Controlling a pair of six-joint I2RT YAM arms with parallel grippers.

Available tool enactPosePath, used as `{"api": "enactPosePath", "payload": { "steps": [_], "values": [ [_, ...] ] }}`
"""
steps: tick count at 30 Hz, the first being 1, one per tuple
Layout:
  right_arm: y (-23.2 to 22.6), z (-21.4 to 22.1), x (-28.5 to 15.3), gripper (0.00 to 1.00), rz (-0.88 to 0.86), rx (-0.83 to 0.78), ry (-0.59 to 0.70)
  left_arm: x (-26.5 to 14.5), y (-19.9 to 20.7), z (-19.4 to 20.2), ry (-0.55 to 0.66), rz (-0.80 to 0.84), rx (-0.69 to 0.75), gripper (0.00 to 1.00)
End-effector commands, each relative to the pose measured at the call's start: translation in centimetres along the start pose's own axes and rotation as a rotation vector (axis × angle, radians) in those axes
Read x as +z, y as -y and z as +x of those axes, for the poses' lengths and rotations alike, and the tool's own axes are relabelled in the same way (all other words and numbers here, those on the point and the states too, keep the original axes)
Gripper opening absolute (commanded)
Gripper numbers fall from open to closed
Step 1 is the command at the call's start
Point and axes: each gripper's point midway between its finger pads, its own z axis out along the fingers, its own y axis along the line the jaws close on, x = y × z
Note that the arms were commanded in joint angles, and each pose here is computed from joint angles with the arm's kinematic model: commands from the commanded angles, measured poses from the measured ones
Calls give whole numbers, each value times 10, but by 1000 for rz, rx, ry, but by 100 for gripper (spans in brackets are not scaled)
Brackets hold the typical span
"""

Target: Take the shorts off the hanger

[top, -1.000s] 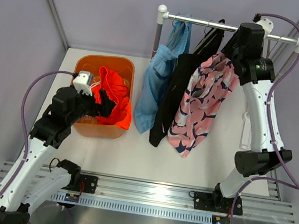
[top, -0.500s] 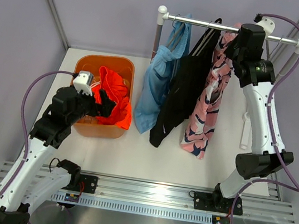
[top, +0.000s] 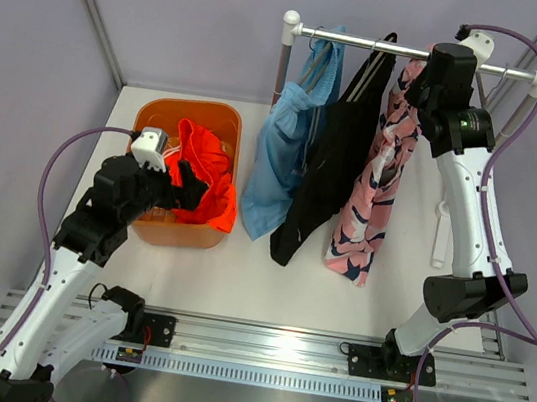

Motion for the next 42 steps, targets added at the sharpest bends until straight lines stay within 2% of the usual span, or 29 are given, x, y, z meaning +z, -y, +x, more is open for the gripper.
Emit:
{"api": "enactPosePath", "payload": {
  "steps": [1, 7, 18, 19, 22, 24, 33, 42],
  "values": [
    [5, 8, 3, 16, 37, -27, -17, 3, 3, -1, 7, 19, 13, 99],
    [7, 11, 8, 19, 51, -39, -21, 4, 3, -1, 5, 18, 13, 99],
    [10, 18, 11, 17, 67, -60, -33, 5, 3, 1, -3, 19, 12, 99],
    [10, 19, 12, 16, 67, -63, -37, 5, 3, 1, -3, 19, 12, 99],
    [11, 22, 12, 1, 71, -68, -44, 5, 2, 2, -5, 19, 12, 99],
    [10, 20, 10, 0, 58, -67, -44, 6, 2, 2, -6, 17, 12, 99],
    [5, -34, -54, 0, -68, -51, 39, 5, 2, 0, 0, 15, 14, 99],
    [4, -33, -97, 0, -197, -55, 23, 5, 4, 0, 1, 27, 17, 99]
  ]
}}
